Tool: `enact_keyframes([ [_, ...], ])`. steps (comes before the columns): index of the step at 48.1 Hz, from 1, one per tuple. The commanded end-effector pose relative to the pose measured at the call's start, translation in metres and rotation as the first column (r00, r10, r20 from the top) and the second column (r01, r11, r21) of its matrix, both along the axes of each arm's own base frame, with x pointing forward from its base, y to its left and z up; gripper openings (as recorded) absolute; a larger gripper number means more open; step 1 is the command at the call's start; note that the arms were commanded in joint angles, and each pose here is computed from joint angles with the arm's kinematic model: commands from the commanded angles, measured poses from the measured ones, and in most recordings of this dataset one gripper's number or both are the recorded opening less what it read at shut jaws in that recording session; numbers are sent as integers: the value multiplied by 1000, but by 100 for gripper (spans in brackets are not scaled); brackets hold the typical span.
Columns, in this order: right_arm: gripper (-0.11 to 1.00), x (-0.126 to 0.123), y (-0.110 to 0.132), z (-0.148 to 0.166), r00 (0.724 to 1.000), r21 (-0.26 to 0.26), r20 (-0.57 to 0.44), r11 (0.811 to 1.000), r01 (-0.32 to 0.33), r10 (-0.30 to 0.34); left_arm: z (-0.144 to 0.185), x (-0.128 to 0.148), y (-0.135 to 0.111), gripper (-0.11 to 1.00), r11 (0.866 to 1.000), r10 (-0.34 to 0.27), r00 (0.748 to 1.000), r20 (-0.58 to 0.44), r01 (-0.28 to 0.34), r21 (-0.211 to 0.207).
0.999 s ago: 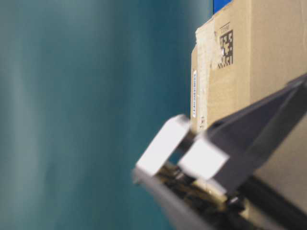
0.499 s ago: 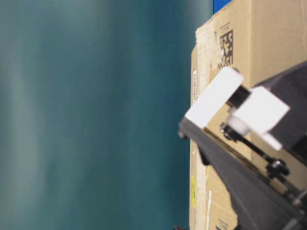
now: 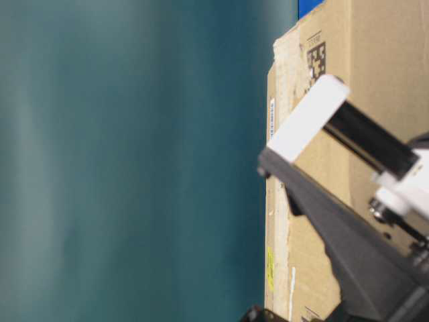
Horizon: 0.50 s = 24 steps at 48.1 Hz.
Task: Apply tape along the seams of the closed cardboard box to seal it securely.
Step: 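Grasp the loose tape end with the left gripper, then pull the tape strip off the roll and lift it onto the box seam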
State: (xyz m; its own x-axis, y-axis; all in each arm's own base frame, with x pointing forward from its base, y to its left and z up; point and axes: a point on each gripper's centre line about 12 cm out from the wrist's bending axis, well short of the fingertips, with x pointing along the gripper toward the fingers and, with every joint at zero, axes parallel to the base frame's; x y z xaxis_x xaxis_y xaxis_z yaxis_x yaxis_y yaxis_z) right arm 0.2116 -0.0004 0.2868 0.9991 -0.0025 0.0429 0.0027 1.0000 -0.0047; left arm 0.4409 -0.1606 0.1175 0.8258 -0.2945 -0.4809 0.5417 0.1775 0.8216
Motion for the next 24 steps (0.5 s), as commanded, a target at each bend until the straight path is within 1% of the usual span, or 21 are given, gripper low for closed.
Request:
enact_keyframes([
  [1,0,3,0,8,1000,0,21,1000,-2,2,16,5,0,2,1000,6,999,39,-5,-18],
  [9,0,3,0,7,1000,0,18,1000,-2,2,24,0,-2,2,1000,2,999,50,-1,-25],
  [16,0,3,1,7,1000,0,20,1000,-4,4,39,-4,-1,2,999,3,997,75,0,-40],
  [24,0,2,3,9,1000,0,25,1000,-13,13,69,-13,12,2,999,11,991,134,-6,-33],
])
